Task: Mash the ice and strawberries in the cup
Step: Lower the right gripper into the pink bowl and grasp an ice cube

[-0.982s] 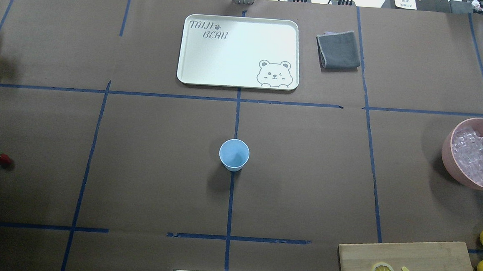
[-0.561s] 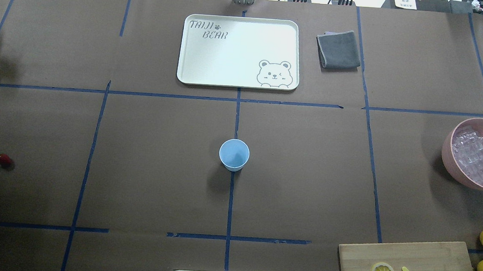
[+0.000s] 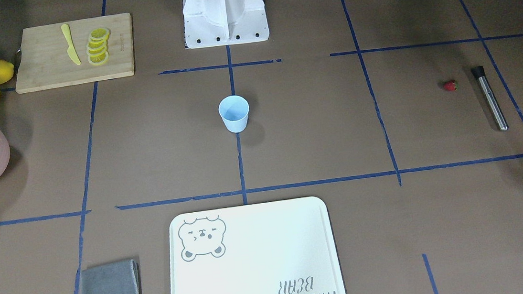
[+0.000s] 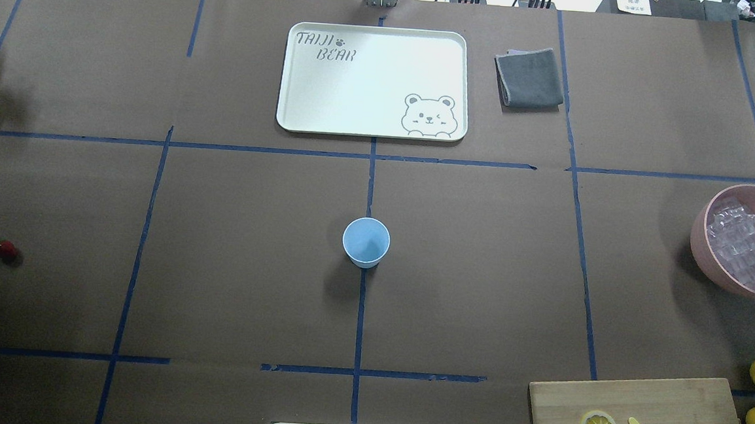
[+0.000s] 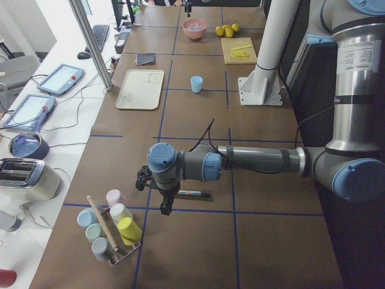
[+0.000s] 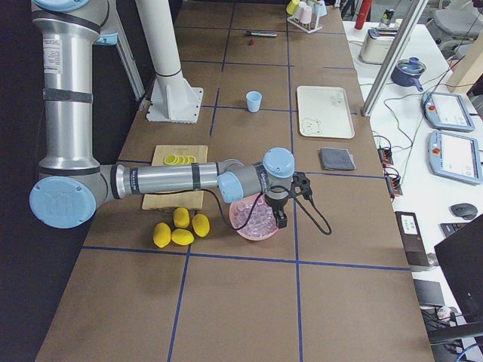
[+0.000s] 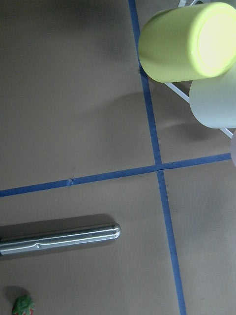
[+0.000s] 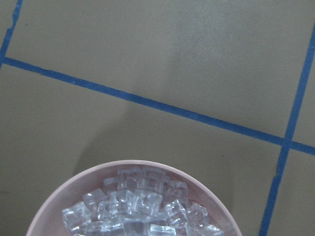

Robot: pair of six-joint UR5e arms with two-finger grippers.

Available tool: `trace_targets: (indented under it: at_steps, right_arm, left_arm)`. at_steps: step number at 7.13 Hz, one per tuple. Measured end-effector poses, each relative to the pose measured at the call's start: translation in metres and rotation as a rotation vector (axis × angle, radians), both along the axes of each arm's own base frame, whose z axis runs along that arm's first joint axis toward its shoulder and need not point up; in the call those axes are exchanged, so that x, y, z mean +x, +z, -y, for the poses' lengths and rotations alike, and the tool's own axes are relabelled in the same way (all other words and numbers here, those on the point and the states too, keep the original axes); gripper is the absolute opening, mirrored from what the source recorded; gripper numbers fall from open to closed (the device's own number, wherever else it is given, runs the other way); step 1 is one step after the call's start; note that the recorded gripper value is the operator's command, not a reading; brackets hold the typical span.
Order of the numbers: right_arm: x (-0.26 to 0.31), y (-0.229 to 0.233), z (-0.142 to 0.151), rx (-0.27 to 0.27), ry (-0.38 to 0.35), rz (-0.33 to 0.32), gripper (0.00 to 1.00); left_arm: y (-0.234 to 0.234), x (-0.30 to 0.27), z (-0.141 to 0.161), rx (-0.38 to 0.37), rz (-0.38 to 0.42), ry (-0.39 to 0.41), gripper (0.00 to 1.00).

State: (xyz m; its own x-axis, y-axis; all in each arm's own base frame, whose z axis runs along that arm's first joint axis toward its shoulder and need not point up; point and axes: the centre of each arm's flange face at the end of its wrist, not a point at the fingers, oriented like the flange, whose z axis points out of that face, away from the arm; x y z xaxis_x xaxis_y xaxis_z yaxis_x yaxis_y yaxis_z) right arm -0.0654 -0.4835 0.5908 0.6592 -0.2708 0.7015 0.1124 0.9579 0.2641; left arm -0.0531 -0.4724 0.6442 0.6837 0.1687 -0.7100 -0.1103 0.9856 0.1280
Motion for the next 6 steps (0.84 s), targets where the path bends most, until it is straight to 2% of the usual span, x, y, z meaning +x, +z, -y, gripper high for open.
trace_targets:
  at_steps: [1,4,6]
  right_arm:
    - [-0.014,0.001,-0.007,0.001,0.017,0.006,0.95]
    - [-0.042,0.018,-0.017,0.006,0.000,-0.049,0.86]
    - [-0.050,0.031,-0.019,-0.009,-0.015,-0.065,0.74]
  left_arm:
    - [0.000,0.000,0.000,0.001,0.000,0.000,1.00]
    - [-0.001,0.000,0.000,0.003,-0.001,0.000,1.00]
    - [-0.001,0.000,0.000,0.003,-0.001,0.001,1.00]
